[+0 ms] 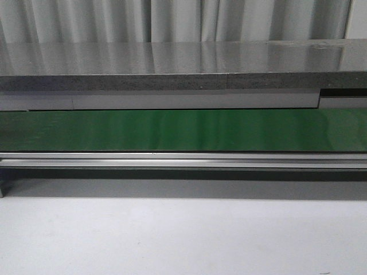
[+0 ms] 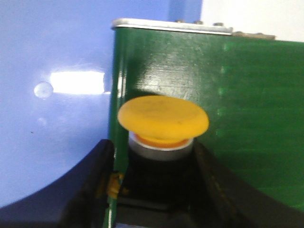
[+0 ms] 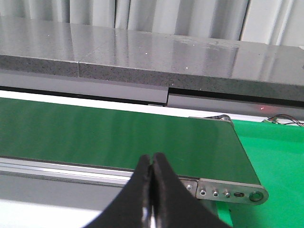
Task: Move button from left to right
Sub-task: 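Lift the button and place it on the conveyor belt with left gripper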
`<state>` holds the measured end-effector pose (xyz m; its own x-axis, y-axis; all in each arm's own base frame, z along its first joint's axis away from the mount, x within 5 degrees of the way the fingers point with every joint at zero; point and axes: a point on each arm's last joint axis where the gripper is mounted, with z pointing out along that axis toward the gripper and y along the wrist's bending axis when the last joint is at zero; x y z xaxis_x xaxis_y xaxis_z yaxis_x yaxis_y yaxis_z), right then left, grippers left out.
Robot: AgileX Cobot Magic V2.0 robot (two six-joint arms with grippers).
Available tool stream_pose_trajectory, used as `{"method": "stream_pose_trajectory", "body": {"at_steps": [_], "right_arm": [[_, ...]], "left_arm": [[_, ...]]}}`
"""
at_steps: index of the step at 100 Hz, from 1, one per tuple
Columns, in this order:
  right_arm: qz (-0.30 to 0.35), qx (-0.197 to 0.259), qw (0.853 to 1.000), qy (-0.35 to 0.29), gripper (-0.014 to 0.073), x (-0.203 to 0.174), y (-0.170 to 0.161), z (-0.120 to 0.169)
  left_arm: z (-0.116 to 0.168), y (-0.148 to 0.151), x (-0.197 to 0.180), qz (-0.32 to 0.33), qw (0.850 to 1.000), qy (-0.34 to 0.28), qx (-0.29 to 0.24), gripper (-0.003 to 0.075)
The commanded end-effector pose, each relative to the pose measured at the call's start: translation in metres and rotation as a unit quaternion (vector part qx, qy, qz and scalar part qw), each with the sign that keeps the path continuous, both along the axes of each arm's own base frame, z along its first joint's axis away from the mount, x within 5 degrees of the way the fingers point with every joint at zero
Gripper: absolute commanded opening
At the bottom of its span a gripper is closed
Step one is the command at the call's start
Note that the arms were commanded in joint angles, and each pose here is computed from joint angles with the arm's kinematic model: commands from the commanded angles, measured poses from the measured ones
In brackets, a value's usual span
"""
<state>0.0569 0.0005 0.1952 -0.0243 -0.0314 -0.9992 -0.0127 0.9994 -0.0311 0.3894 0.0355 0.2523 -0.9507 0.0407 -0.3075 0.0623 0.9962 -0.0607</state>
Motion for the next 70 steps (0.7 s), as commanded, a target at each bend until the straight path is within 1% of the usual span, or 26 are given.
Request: {"method": "stream_pose_trajectory", "body": {"at_steps": [1, 16, 24, 31, 38, 40, 43, 45, 47, 49, 50, 52, 53, 57, 64, 70], "right_arm": [[0.000, -0.005, 0.999, -0.049, -0.0122, -0.001, 0.000, 0.008], [0.000, -0.005, 0.999, -0.049, -0.0122, -0.001, 0.000, 0.008], [0.000, -0.005, 0.999, -0.049, -0.0122, -0.001, 0.000, 0.008], [0.000, -0.005, 0.999, -0.049, -0.0122, -0.001, 0.000, 0.008], [0.000, -0.005, 0.999, -0.049, -0.0122, -0.001, 0.000, 0.008], [0.000, -0.005, 0.999, -0.049, -0.0122, -0.001, 0.000, 0.008], [0.000, -0.005, 0.999, -0.049, -0.0122, -0.001, 0.000, 0.008], [0.000, -0.005, 0.999, -0.049, -0.0122, -0.001, 0.000, 0.008], [0.000, -0.005, 0.999, -0.049, -0.0122, -0.001, 0.000, 0.008], [0.000, -0.005, 0.999, -0.049, -0.0122, -0.001, 0.000, 0.008], [0.000, -0.005, 0.999, -0.049, -0.0122, -0.001, 0.000, 0.008], [0.000, -0.005, 0.999, -0.049, -0.0122, -0.001, 0.000, 0.008], [0.000, -0.005, 0.999, -0.049, -0.0122, -0.001, 0.000, 0.008], [0.000, -0.005, 0.999, -0.049, -0.0122, -0.001, 0.000, 0.008], [0.000, -0.005, 0.999, -0.049, -0.0122, -0.001, 0.000, 0.008], [0.000, -0.005, 0.999, -0.049, -0.0122, -0.001, 0.000, 0.008]], "left_arm": [[0.024, -0.010, 0.000, -0.006, 0.999, -0.045, -0.005, 0.0054], [0.009, -0.020, 0.004, -0.021, 1.000, -0.018, -0.008, 0.0059], [0.007, -0.024, 0.004, -0.026, 1.000, -0.010, -0.009, 0.0064], [0.008, -0.026, 0.004, -0.028, 0.999, -0.011, -0.010, 0.0104], [0.009, -0.027, 0.003, -0.027, 0.999, -0.012, -0.015, 0.0192], [0.009, -0.027, 0.003, -0.026, 0.999, -0.012, -0.016, 0.0227], [0.009, -0.027, 0.003, -0.026, 0.999, -0.013, -0.018, 0.0294], [0.010, -0.027, 0.003, -0.026, 0.999, -0.012, -0.019, 0.0323], [0.010, -0.027, 0.003, -0.026, 0.999, -0.011, -0.019, 0.0385], [0.010, -0.027, 0.003, -0.026, 0.999, -0.011, -0.019, 0.0417], [0.010, -0.027, 0.003, -0.026, 0.999, -0.012, -0.019, 0.0447], [0.010, -0.027, 0.002, -0.026, 0.999, -0.011, -0.019, 0.0478], [0.010, -0.027, 0.002, -0.026, 0.999, -0.010, -0.019, 0.0507], [0.011, -0.027, 0.002, -0.027, 0.999, -0.010, -0.019, 0.0586], [0.013, -0.027, 0.001, -0.027, 0.999, -0.012, -0.019, 0.0678], [0.018, -0.028, -0.001, -0.027, 0.999, -0.017, -0.019, 0.0708]]}}
